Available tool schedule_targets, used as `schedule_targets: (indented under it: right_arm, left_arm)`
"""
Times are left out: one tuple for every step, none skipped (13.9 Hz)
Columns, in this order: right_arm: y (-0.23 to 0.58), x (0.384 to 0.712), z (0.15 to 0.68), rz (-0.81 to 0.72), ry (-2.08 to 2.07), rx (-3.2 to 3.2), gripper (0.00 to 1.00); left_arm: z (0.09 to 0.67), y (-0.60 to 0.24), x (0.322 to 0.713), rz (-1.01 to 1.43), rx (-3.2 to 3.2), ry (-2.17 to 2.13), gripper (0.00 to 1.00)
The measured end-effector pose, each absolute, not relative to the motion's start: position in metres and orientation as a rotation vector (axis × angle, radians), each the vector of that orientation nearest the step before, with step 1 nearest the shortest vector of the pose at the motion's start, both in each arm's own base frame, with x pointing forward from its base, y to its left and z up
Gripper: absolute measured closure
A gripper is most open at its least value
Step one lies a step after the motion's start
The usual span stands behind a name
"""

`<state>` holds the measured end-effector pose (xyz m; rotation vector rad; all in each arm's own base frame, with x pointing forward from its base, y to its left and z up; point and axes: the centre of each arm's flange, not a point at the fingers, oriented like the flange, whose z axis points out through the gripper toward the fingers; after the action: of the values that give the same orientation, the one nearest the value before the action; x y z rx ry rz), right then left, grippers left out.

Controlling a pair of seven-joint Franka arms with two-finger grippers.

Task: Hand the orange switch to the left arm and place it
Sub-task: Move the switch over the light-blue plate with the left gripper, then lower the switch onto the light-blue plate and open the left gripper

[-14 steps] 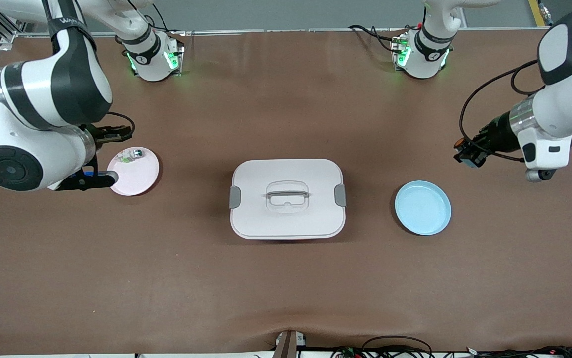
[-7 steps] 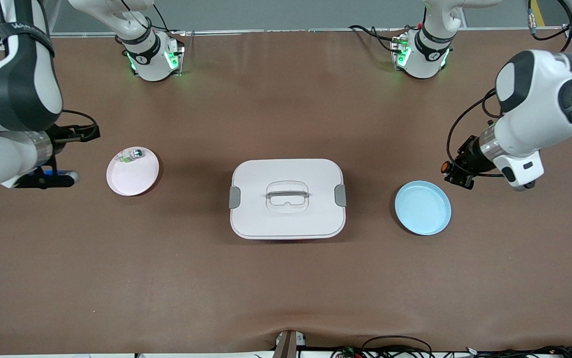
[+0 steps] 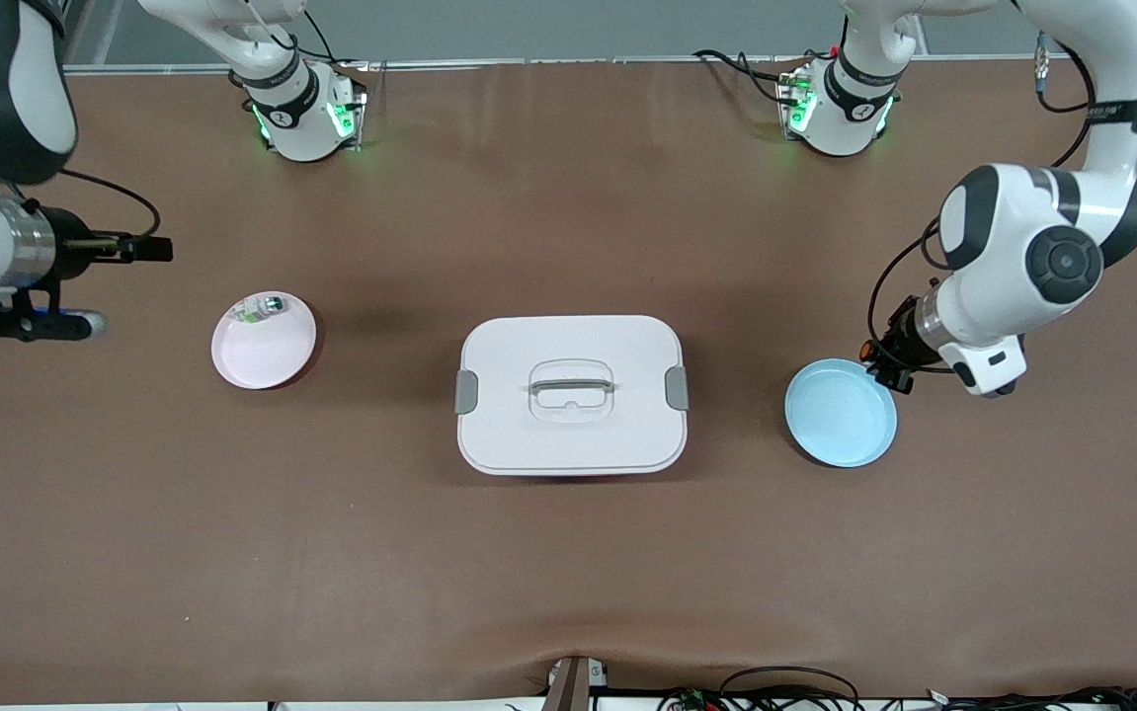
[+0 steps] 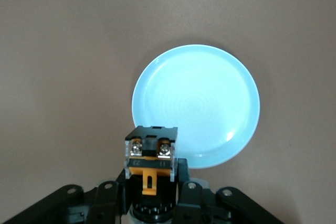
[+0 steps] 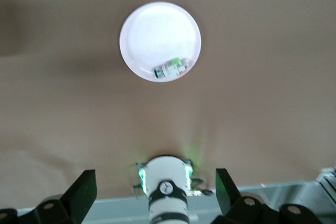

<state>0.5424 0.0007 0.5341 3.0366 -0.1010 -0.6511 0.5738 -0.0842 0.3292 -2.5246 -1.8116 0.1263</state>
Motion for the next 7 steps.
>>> schedule_targets:
  right_arm:
    - [-0.006, 0.534, 0.540, -0.593, -0.125, 3.060, 0.00]
    - [-0.011, 0.525, 0.546, -0.540, -0.144, 3.075, 0.00]
    - [-0.013, 0.518, 0.551, -0.494, -0.154, 3.085, 0.00]
    - [-0.013, 0.512, 0.555, -0.451, -0.157, 3.091, 0.00]
    - [-0.013, 0.508, 0.559, -0.413, -0.158, 3.096, 0.00]
    - [-0.012, 0.506, 0.563, -0.387, -0.161, 3.099, 0.00]
    - [-0.012, 0.504, 0.568, -0.366, -0.180, 3.099, 0.00]
  left_arm:
    - [0.313, -0.083, 0.576, 0.113, -2.492, -1.825, 0.66]
    - [0.297, -0.082, 0.578, 0.089, -2.460, -1.832, 0.66]
    - [0.283, -0.082, 0.580, 0.072, -2.433, -1.838, 0.66]
    - [0.271, -0.082, 0.581, 0.067, -2.419, -1.842, 0.66]
    - [0.261, -0.082, 0.582, 0.065, -2.412, -1.849, 0.66]
    - [0.254, -0.081, 0.583, 0.063, -2.412, -1.855, 0.66]
    - [0.248, -0.079, 0.585, 0.059, -2.413, -1.864, 0.66]
